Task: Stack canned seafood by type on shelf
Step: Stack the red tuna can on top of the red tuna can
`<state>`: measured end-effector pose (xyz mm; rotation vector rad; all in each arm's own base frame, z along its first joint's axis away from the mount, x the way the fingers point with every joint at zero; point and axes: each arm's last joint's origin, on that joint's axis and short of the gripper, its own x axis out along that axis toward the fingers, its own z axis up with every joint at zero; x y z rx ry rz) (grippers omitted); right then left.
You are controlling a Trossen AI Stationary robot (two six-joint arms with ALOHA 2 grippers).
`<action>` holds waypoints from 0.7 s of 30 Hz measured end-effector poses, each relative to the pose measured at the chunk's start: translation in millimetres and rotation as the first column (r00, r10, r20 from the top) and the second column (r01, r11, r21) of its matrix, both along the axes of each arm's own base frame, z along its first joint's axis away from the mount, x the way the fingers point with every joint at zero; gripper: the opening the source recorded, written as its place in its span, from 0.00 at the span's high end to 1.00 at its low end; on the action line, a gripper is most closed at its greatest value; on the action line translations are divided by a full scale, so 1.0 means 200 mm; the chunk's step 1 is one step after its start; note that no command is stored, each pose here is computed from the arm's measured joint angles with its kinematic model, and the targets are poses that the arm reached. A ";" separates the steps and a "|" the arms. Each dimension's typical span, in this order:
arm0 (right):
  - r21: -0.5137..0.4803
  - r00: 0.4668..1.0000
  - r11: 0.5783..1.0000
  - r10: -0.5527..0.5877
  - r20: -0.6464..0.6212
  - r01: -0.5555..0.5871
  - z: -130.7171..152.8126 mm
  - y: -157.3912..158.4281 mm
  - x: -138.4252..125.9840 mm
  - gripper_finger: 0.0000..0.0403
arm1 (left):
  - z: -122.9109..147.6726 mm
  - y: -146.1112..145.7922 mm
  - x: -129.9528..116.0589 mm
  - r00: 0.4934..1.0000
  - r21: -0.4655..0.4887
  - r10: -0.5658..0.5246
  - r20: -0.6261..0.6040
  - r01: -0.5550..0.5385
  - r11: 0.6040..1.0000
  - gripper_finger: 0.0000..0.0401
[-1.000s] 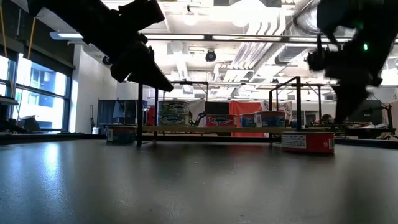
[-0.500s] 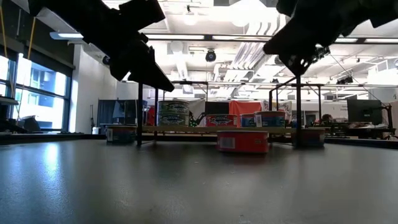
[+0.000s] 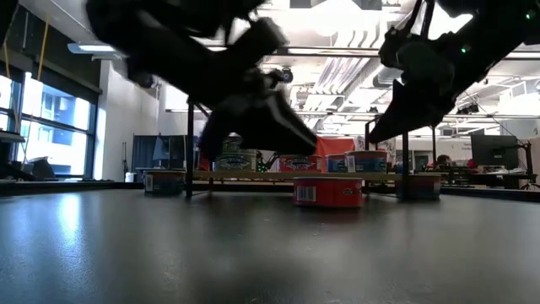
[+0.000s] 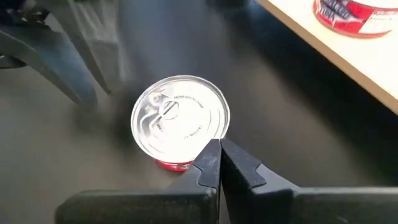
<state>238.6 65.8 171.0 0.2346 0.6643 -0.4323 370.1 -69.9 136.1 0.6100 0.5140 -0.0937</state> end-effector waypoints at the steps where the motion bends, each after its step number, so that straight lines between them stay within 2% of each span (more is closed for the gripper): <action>1: 0.011 1.000 1.000 -0.007 0.004 0.007 0.00 0.00 0.00 1.00 | 0.00 0.02 0.03 0.999 -0.025 -0.031 -0.022 0.030 0.999 0.74; 3: 0.028 1.000 0.999 -0.021 0.007 0.021 -0.01 0.01 0.00 1.00 | 0.00 0.08 0.08 0.994 -0.077 -0.073 -0.080 0.067 0.995 0.74; 6: 0.032 1.000 0.999 -0.018 0.021 0.017 0.02 0.03 -0.03 1.00 | 0.00 0.15 0.15 0.984 -0.104 -0.073 -0.160 0.057 0.993 0.74; 11: 0.007 0.997 1.000 0.002 0.078 -0.002 0.11 0.08 -0.11 1.00 | -0.02 0.19 0.21 0.953 -0.030 -0.097 -0.287 0.093 0.995 0.75; 14: 0.003 0.995 0.999 0.046 0.092 -0.046 0.14 0.12 -0.15 1.00 | -0.02 0.19 0.22 0.946 -0.029 -0.099 -0.308 0.095 0.995 0.81; 18: 0.017 0.992 0.996 0.089 0.090 -0.091 0.14 0.17 -0.17 0.98 | 0.00 0.16 0.21 0.945 -0.030 -0.106 -0.310 0.102 0.994 0.96; 21: 0.062 0.993 0.993 0.101 0.062 -0.105 0.12 0.18 -0.18 0.92 | 0.01 0.15 0.20 0.945 -0.055 -0.093 -0.313 0.079 0.995 0.98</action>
